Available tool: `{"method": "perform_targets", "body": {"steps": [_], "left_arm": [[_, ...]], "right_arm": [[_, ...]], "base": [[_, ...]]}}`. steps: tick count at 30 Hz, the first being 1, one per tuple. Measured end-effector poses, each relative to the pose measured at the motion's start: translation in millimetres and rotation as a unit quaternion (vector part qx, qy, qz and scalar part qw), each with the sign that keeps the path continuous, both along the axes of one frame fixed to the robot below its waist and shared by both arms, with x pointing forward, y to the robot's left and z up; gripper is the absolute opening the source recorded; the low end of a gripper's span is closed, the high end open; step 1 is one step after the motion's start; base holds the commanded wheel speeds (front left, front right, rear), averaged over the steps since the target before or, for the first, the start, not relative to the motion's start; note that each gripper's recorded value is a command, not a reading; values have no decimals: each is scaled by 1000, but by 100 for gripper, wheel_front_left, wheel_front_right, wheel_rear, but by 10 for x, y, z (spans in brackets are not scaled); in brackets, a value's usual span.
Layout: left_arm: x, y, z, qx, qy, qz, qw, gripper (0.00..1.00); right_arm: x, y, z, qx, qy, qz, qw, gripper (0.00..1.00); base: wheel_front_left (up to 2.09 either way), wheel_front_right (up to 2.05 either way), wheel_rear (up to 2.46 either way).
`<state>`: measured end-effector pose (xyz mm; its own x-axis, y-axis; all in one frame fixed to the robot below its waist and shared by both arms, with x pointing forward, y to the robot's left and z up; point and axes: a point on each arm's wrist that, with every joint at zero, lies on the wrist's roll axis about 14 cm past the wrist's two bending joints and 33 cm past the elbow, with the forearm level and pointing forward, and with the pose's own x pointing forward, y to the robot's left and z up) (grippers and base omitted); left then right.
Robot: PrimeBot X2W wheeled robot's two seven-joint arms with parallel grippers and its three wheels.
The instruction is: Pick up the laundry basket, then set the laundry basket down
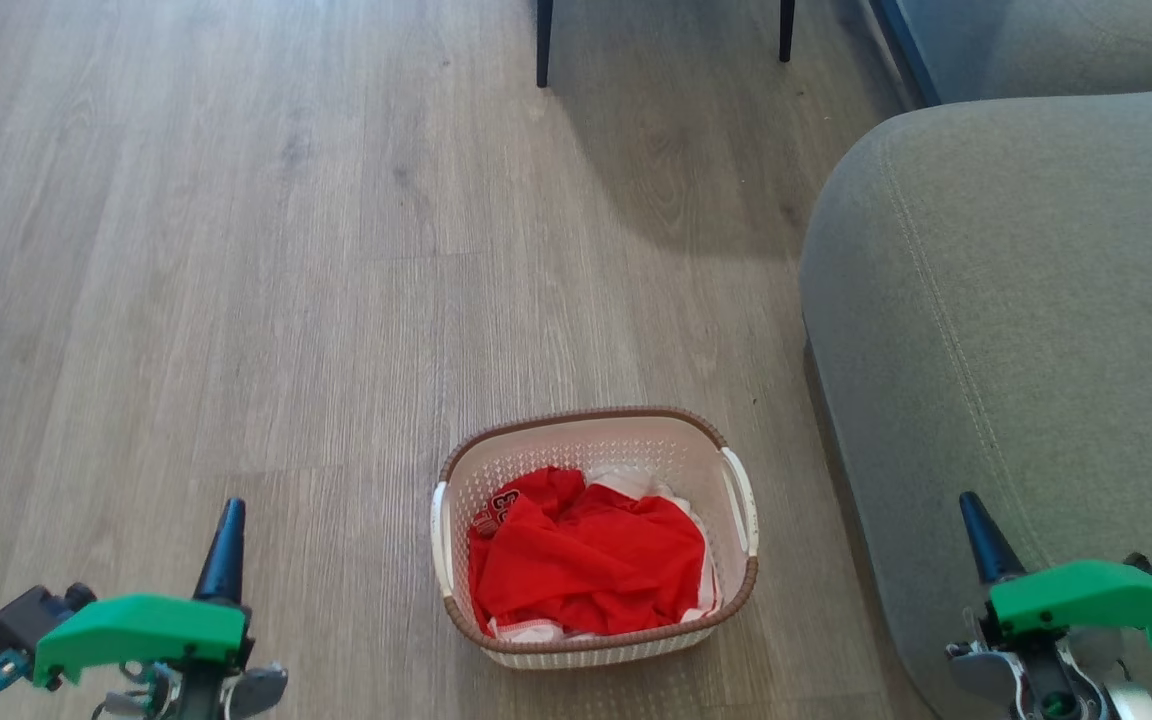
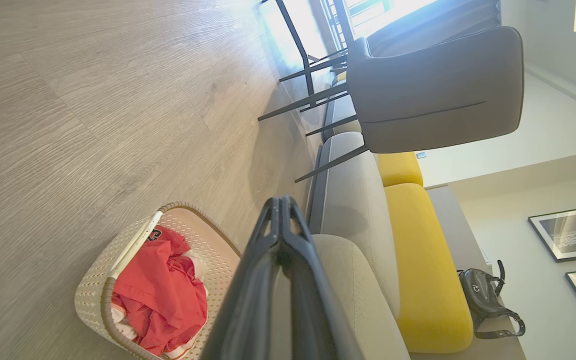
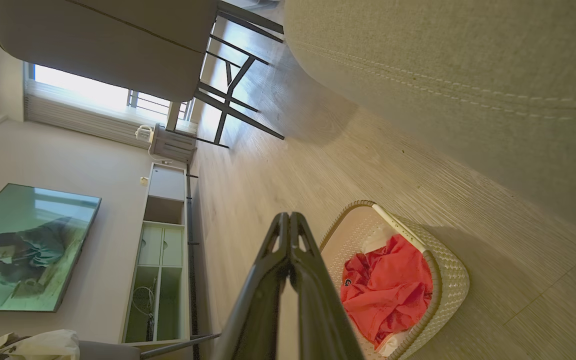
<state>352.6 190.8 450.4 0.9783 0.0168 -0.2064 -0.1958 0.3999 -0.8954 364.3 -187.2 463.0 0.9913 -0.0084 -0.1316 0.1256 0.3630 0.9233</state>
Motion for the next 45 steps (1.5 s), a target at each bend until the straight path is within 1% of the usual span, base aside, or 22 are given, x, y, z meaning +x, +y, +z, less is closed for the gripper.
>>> {"method": "perform_targets", "body": {"steps": [12,19,35,37,45], "left_arm": [[38,-26,28,-71,-8,2,997,0],[88,-37,83,-105,-18,3,994,0],[199,-15,240,-197,-51,10,979,0],[220,-18,268,-204,-55,9,977,0],[230,-20,280,-205,-57,9,977,0]], "right_arm": [[2,-61,0,66,1,-13,998,0],[49,-76,64,98,-9,-16,995,0],[56,-150,91,185,-17,-30,982,0],[66,-158,106,192,-20,-31,981,0],[97,-156,148,193,-26,-29,980,0]], "base": [[0,0,0],[0,0,0],[0,0,0],[0,0,0],[0,0,0]]}}
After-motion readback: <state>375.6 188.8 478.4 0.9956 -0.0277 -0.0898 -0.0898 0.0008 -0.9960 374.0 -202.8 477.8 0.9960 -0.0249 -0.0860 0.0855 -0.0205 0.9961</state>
